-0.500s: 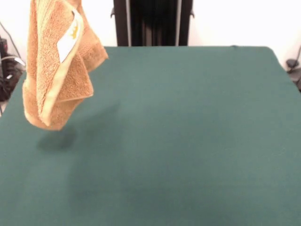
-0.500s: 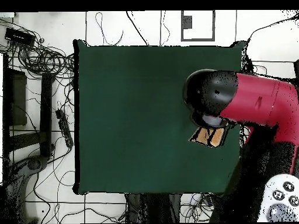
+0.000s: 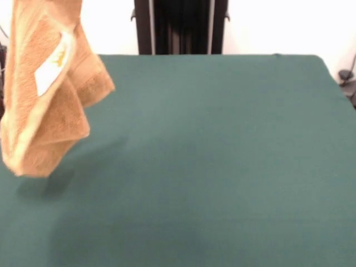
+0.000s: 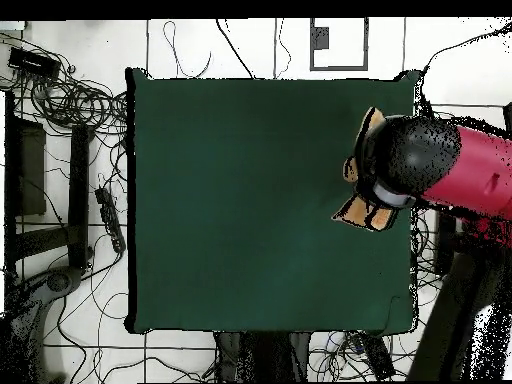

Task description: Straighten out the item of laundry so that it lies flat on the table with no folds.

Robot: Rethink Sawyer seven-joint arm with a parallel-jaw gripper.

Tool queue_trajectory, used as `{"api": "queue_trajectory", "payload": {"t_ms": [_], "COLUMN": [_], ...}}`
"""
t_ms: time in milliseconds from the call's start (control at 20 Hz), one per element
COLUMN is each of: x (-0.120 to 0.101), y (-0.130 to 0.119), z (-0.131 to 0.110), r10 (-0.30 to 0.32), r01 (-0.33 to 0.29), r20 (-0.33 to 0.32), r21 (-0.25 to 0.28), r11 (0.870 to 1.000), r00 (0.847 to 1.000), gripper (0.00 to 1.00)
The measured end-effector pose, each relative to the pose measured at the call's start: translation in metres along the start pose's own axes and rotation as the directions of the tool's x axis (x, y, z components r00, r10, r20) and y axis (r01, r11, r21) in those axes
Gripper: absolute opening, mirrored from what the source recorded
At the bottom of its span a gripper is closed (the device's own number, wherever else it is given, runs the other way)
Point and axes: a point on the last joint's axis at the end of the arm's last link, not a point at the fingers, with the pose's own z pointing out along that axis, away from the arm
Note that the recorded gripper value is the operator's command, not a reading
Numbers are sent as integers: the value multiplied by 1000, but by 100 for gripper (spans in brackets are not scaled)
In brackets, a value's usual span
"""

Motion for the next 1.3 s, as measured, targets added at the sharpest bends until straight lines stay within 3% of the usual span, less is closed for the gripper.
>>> {"api": "queue_trajectory", "payload": {"t_ms": [200,550,1300], "x": [-11,-8,18], "y": [-11,-12,19], "z": [11,27,43], "r10": [24,27,-20], "r01": [-22,-23,26], "r20": [47,83,94], "r21": [-30,-46,-67], "r11": [999,999,997], "r00": [999,996,995], "gripper": [0,0,0]}}
